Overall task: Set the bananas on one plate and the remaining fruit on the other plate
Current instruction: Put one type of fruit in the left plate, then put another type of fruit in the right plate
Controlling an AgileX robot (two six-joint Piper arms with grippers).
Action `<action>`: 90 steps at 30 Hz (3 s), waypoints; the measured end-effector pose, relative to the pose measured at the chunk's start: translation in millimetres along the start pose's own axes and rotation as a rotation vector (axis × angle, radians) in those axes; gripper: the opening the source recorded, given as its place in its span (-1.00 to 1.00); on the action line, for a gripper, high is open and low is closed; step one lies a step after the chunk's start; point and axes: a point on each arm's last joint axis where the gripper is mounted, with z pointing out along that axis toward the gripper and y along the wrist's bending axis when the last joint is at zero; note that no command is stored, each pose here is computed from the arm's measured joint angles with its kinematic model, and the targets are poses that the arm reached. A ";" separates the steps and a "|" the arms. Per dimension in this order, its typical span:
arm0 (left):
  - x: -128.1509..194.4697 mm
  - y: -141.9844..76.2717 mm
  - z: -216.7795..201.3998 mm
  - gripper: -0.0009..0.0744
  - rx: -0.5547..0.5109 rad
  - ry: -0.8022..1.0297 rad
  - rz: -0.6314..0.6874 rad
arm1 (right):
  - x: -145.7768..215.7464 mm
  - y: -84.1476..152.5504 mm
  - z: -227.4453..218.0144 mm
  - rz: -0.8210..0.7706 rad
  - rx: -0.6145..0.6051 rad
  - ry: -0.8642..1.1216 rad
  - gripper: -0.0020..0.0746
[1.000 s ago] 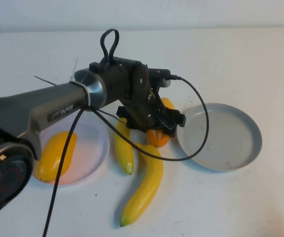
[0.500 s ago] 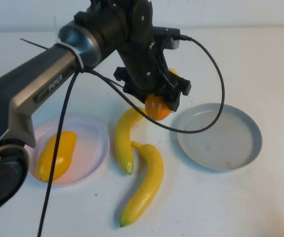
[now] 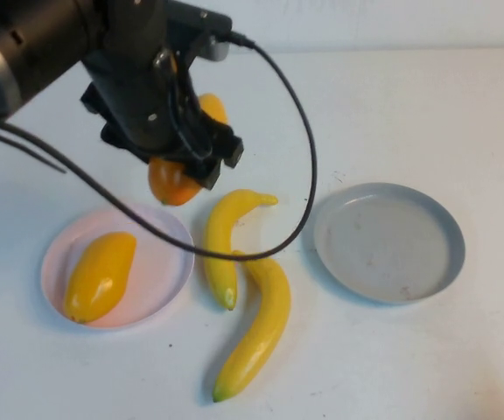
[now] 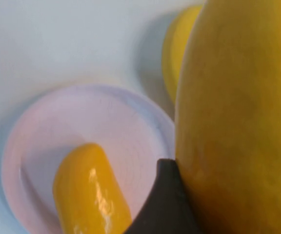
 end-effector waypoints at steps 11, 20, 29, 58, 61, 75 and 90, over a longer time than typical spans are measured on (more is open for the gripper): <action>50.6 4.8 58.7 0.36 -0.051 0.232 -0.045 | 0.0 0.0 0.0 0.000 0.000 0.000 -0.99; 54.5 15.3 95.3 0.36 -0.123 0.269 -0.033 | 0.0 0.0 0.0 0.001 0.000 0.000 -0.99; 57.4 23.4 127.3 0.54 -0.131 0.338 -0.045 | 0.0 0.0 0.0 0.001 0.000 0.000 -0.99; 71.1 29.8 -74.0 -0.97 -0.058 -0.195 -0.090 | 0.0 0.0 0.0 0.001 0.000 0.000 -0.99; 96.5 29.6 -92.0 -0.98 -0.053 -0.307 -0.089 | 0.0 0.0 0.0 0.001 0.000 0.000 -0.99; 243.7 24.4 -87.1 -0.98 -0.046 -0.600 -0.104 | 0.0 0.0 0.0 0.001 0.000 0.000 -0.99; 277.8 14.6 -56.1 -0.99 -0.047 -1.031 0.034 | 0.0 0.0 0.0 0.001 0.000 0.000 -0.99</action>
